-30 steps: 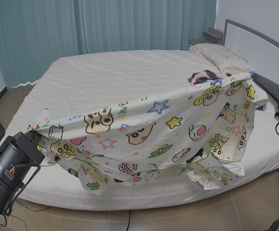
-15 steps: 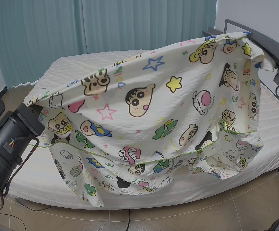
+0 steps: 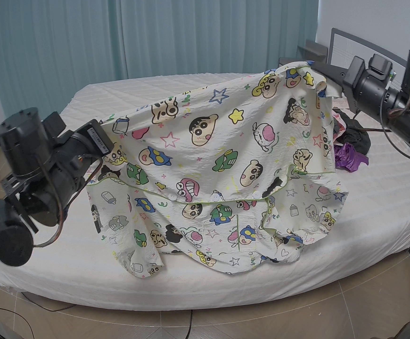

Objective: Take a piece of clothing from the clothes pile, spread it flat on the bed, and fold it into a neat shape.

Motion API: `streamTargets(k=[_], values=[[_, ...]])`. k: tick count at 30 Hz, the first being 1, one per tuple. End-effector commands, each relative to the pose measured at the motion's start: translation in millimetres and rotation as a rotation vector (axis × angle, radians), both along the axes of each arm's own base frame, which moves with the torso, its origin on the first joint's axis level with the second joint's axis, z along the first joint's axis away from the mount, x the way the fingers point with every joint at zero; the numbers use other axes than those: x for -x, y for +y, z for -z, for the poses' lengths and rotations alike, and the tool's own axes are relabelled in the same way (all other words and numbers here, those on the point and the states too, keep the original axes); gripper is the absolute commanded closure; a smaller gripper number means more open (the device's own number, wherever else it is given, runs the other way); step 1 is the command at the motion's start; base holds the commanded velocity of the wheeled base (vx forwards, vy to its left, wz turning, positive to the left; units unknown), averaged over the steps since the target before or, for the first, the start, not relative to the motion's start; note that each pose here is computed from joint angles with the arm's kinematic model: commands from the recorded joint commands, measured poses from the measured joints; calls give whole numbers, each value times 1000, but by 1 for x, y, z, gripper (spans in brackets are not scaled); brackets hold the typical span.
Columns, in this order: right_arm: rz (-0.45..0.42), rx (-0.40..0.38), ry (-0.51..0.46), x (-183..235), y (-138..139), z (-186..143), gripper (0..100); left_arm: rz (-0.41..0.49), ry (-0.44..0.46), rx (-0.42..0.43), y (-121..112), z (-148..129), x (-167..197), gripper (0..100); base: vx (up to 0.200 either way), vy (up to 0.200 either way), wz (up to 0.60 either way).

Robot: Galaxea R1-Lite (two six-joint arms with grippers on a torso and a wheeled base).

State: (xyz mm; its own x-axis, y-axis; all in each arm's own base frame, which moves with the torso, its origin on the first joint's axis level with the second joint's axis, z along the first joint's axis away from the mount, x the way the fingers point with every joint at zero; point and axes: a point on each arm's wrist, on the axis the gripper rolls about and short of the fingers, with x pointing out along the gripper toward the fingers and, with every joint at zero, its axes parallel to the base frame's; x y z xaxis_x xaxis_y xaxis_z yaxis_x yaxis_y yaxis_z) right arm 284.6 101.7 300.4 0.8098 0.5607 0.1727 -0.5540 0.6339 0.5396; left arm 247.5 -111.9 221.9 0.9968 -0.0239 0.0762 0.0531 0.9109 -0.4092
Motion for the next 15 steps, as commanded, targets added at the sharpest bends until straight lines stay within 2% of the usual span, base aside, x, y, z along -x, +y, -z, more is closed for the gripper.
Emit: streamTargets(k=[1,7,15], values=[[69,29,87,-66,5,37,100,-73,98,-40,-6,39,-75,100,200,0,0],[103,43,135,-98,6,62,100,-89,160,-65,-10,65,-114,100,200,0,0],[193,55,196,-143,14,103,100,-129,271,-93,-12,105,-168,100,0,0,0]])
